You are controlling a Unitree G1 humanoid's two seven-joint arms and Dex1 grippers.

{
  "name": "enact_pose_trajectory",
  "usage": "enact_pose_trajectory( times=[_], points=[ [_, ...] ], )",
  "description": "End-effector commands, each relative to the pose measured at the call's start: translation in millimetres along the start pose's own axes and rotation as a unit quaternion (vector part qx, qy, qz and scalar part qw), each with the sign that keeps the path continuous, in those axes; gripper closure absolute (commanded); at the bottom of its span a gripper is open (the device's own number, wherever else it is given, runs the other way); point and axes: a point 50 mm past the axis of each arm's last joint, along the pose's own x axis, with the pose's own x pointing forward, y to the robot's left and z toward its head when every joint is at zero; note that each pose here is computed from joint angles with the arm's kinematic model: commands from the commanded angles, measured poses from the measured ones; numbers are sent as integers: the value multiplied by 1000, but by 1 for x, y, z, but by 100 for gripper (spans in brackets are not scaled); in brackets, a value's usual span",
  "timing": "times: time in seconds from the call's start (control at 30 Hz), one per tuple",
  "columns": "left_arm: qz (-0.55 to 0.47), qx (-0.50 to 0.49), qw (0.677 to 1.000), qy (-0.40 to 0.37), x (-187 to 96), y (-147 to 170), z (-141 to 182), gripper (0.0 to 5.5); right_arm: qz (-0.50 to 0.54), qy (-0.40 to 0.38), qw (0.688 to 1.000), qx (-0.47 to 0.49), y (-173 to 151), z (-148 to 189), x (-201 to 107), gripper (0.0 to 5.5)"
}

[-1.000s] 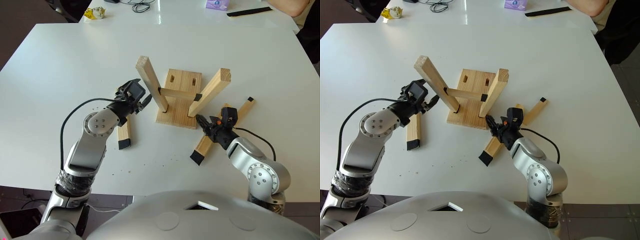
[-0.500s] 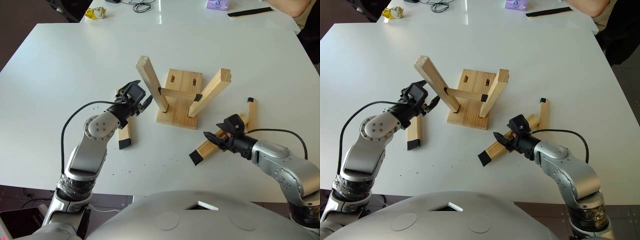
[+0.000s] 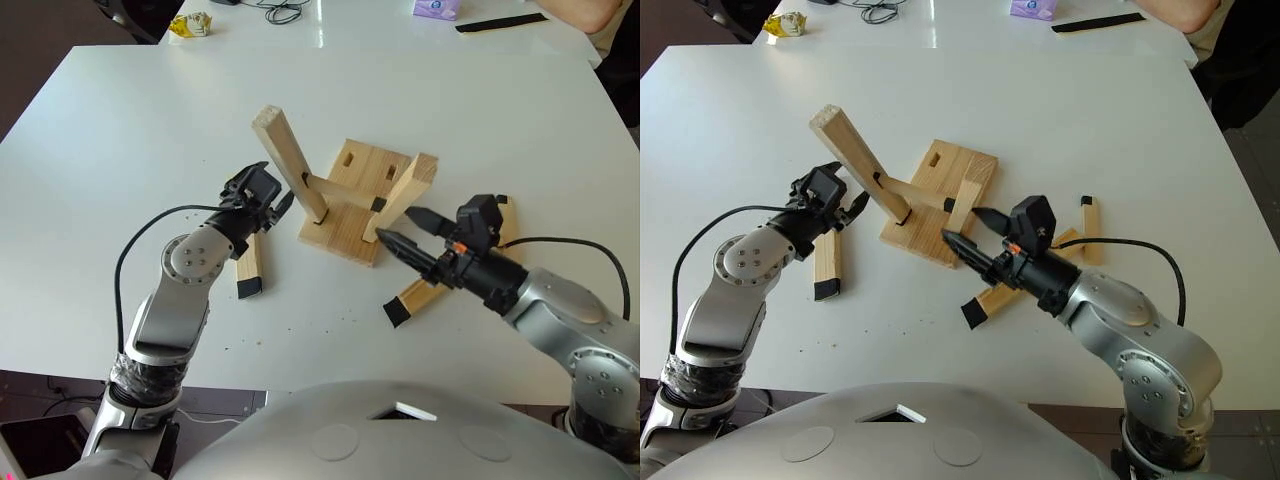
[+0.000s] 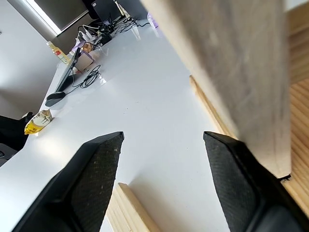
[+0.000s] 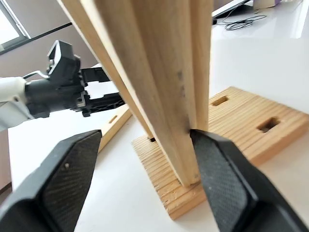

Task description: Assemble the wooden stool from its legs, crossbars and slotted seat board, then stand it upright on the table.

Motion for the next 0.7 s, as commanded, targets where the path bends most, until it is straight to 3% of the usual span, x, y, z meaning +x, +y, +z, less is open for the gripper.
enact_pose_trajectory(
  times=[0.03,0.4,0.53,0.7],
  points=[
    [-22,6,1000,-19,4,-3,8,242,12,77,997,6,6,-21,2,210],
    [-23,4,1000,-18,3,-4,7,242,7,108,994,-23,3,-29,14,210],
    [-26,3,999,-21,5,-4,9,242,5,146,988,-53,6,-43,24,210],
    [-29,6,999,-23,6,-3,10,242,6,207,975,-82,4,-61,15,210]
  ],
)
